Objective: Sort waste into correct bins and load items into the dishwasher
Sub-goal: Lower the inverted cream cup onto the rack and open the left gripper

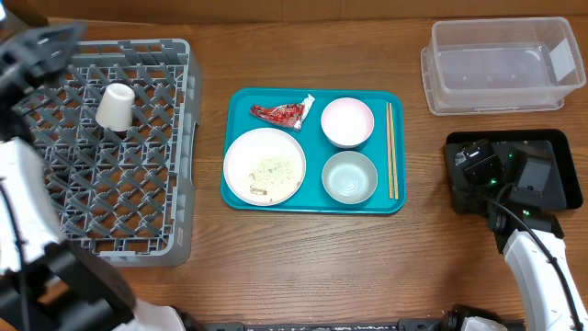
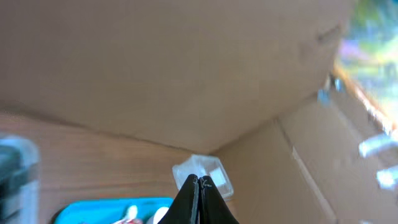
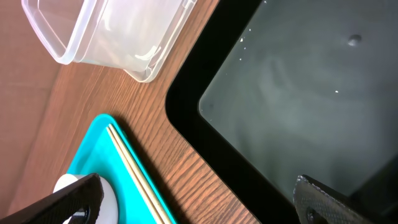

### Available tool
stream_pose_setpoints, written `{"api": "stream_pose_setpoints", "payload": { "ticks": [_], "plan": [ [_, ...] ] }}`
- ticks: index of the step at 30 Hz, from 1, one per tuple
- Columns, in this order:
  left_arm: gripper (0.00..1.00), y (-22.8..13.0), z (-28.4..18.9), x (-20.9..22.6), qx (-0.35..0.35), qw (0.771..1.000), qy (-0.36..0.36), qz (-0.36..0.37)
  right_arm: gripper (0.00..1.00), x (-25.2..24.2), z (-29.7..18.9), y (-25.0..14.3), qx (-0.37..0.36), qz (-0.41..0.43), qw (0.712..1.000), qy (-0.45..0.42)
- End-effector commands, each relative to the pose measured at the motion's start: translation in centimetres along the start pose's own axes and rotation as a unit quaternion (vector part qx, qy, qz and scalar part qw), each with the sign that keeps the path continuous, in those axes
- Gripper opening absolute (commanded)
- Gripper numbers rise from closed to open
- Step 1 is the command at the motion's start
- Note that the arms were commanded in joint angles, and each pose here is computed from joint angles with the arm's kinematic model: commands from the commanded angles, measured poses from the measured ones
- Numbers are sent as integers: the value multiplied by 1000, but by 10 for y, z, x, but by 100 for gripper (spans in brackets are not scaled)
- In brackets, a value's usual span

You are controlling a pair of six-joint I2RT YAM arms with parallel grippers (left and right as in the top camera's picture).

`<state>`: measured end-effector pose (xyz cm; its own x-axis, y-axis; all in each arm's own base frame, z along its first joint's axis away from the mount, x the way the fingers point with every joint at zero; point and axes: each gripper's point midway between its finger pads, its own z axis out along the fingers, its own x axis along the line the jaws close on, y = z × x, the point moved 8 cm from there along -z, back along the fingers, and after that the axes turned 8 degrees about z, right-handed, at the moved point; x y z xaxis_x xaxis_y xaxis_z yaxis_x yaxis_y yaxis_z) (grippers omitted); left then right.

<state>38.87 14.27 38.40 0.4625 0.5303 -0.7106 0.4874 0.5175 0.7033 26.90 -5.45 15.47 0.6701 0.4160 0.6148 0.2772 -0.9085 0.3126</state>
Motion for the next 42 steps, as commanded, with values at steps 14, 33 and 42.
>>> {"api": "stream_pose_setpoints", "payload": {
  "ticks": [14,33,42],
  "plan": [
    [4,-69,65,46,138,794,548,223,100,9,-5,6,-10,-2,1000,15],
    [4,-109,87,125,285,640,643,310,99,9,-5,6,-10,-1,1000,14],
    [4,-118,94,164,309,597,658,339,100,9,-5,6,-10,-2,1000,14]
  ]
}}
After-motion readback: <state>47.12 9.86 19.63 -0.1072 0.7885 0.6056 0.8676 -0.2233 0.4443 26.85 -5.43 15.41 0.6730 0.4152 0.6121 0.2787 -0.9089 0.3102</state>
